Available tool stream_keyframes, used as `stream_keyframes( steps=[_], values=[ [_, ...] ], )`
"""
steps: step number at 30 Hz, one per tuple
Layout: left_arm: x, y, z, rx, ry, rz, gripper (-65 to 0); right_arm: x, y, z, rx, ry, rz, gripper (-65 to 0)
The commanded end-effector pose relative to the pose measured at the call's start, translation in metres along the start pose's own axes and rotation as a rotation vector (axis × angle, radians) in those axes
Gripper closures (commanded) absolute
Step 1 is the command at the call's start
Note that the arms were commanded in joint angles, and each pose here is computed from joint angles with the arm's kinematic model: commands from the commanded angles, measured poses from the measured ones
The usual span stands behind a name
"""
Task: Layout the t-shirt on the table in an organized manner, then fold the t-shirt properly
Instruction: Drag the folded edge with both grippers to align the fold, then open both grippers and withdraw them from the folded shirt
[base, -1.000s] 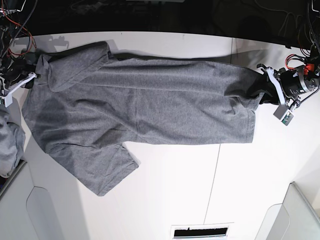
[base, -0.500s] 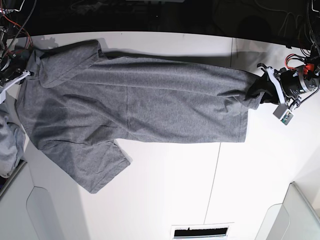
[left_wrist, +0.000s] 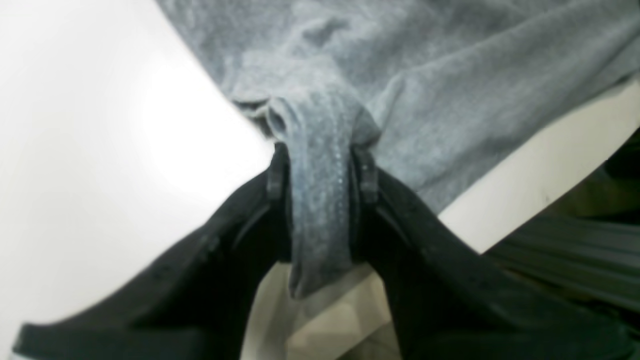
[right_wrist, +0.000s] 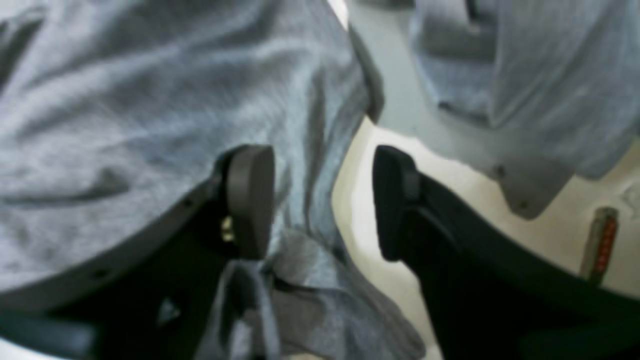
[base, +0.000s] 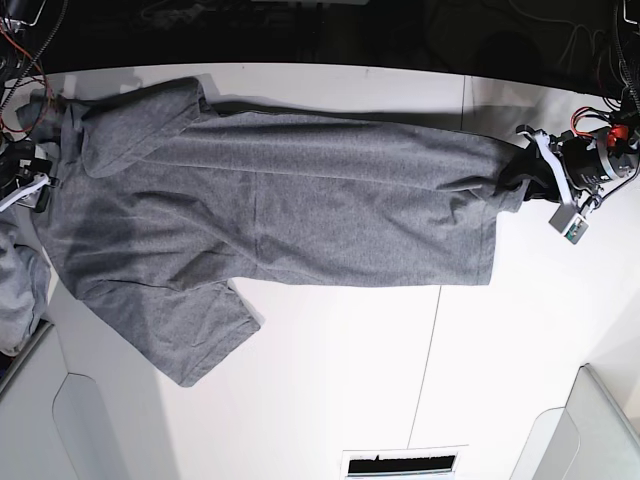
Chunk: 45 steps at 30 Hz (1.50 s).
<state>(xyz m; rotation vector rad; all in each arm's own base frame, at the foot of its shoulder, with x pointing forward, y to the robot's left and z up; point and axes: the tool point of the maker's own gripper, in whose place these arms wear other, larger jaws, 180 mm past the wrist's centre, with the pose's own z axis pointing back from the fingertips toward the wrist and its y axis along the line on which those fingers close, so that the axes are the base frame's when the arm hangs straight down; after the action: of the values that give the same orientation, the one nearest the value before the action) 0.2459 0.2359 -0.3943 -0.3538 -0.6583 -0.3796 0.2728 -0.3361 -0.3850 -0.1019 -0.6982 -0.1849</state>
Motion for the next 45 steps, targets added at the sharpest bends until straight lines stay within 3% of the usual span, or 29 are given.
stream_keyframes(
  steps=[1,7,9,11,18,24,31,32,34,36,40,45],
  values=[
    [0.011,0.006,0.005,0.005,-0.037,-0.012,-18.1,0.019,-0.003,0.006,0.003,-0.052,-0.002,-31.7],
    [0.003,0.012,0.004,0.014,-0.030,0.018,-18.1,0.011,0.033,0.007,0.170,-0.026,-0.044,-30.0],
    [0.002,0.012,0.004,0.015,-0.027,0.021,-18.1,0.002,0.040,0.006,0.188,-0.014,-0.050,-18.2],
    [-0.001,0.014,0.003,0.017,-0.022,0.028,-18.1,-0.010,0.043,0.006,0.186,0.001,-0.058,0.0],
    [-0.014,0.023,0.002,0.033,-0.017,0.076,-18.1,-0.047,0.029,0.008,0.116,0.026,-0.014,0.0],
    [-0.035,0.025,-0.008,0.054,0.014,0.102,-18.1,-0.083,0.022,-0.002,0.115,0.113,-0.065,0.0],
    [-0.036,0.022,-0.010,0.048,0.015,0.109,-18.3,-0.066,0.027,0.003,0.134,0.061,-0.034,0.0],
    [-0.037,0.022,-0.010,0.048,0.020,0.110,-20.4,-0.059,0.028,0.006,0.137,0.040,-0.029,-1.6],
    [-0.038,0.021,-0.010,0.047,0.029,0.111,-26.9,-0.041,0.030,0.014,0.145,-0.007,-0.027,-18.2],
    [-0.040,0.021,-0.010,0.046,0.039,0.111,-31.3,-0.025,0.028,0.023,0.138,-0.047,-0.019,-27.4],
    [-0.044,0.021,-0.010,0.044,0.060,0.113,-31.8,-0.015,0.000,0.037,0.063,-0.077,-0.042,-28.0],
    [-0.041,0.017,-0.010,0.024,0.047,0.141,-31.8,-0.040,-0.039,0.051,-0.007,-0.053,-0.129,-28.6]
  ],
)
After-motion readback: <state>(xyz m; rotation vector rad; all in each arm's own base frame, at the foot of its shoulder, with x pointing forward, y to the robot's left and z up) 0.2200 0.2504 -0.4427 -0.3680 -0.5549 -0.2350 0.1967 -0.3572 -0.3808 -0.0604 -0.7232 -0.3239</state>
